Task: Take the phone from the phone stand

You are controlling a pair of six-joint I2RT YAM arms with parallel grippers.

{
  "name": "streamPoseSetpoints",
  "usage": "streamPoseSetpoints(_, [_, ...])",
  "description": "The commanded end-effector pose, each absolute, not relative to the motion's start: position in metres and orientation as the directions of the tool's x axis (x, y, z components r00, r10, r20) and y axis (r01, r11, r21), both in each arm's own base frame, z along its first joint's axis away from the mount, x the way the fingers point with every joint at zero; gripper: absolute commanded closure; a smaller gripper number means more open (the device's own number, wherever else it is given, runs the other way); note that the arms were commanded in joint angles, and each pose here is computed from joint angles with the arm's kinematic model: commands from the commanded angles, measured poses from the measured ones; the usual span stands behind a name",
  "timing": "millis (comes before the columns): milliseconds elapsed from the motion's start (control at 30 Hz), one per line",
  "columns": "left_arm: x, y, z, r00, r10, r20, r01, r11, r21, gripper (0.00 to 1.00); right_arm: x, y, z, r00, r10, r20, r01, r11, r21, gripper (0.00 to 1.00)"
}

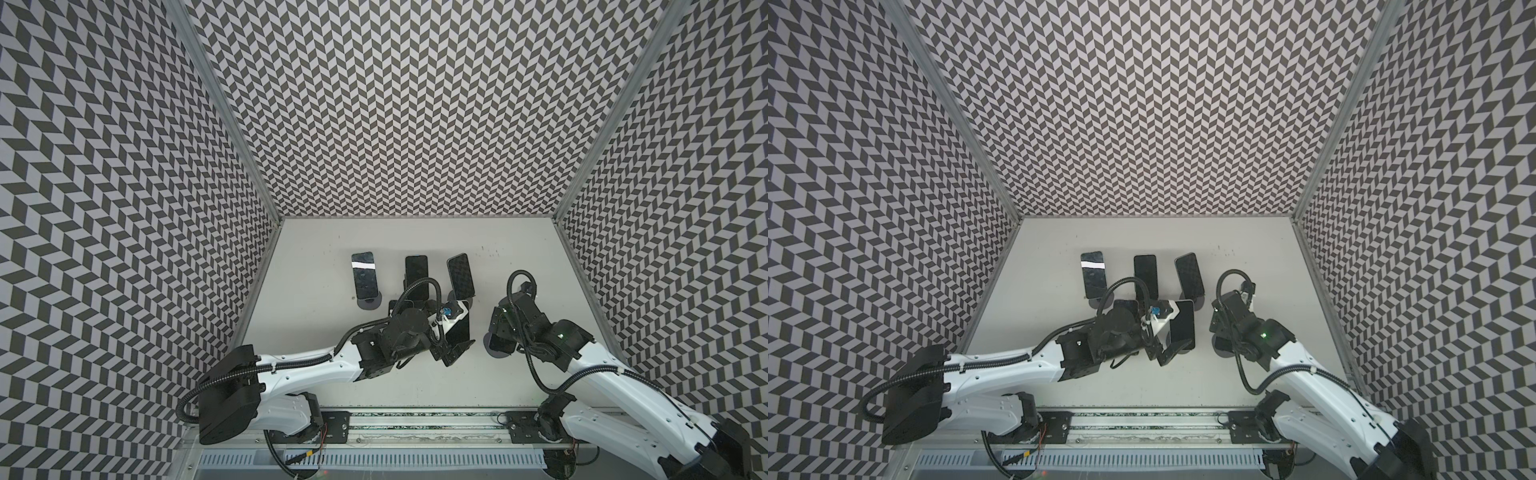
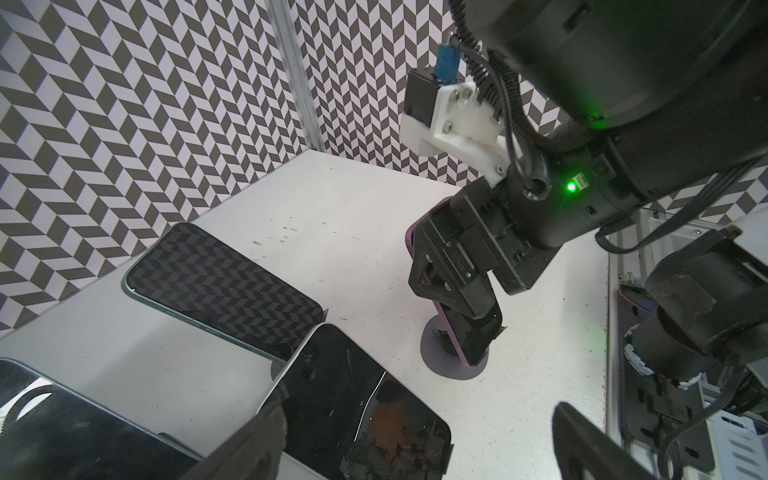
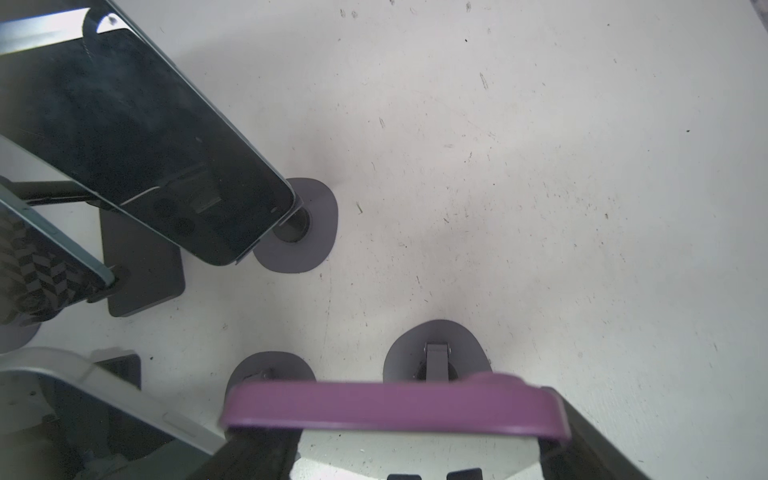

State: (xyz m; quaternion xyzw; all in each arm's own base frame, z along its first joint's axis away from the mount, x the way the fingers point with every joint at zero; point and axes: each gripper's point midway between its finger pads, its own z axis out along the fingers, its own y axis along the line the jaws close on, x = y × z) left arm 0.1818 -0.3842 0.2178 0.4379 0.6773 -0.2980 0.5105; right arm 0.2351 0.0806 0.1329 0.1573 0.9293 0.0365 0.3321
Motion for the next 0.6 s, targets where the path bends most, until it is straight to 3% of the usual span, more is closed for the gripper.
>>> streamPoseSetpoints(0, [0.1850,-0.3846,0.2301,-0.071,0.278,-0.958,0.890,0.452,0.065,0.00,0.2439,0.0891,0.1371,-0.719,0.312,-0.621,0.227,0.950,0.215,0.14])
streamPoseSetpoints(567, [0.1906,-0.3882,0.2332,-0.044,0.288,-0.957,0.881,0.462,0.099,0.00,0.2498,0.0859,0.1272,-0.738,0.279,-0.614,0.224,0.960,0.167,0.22])
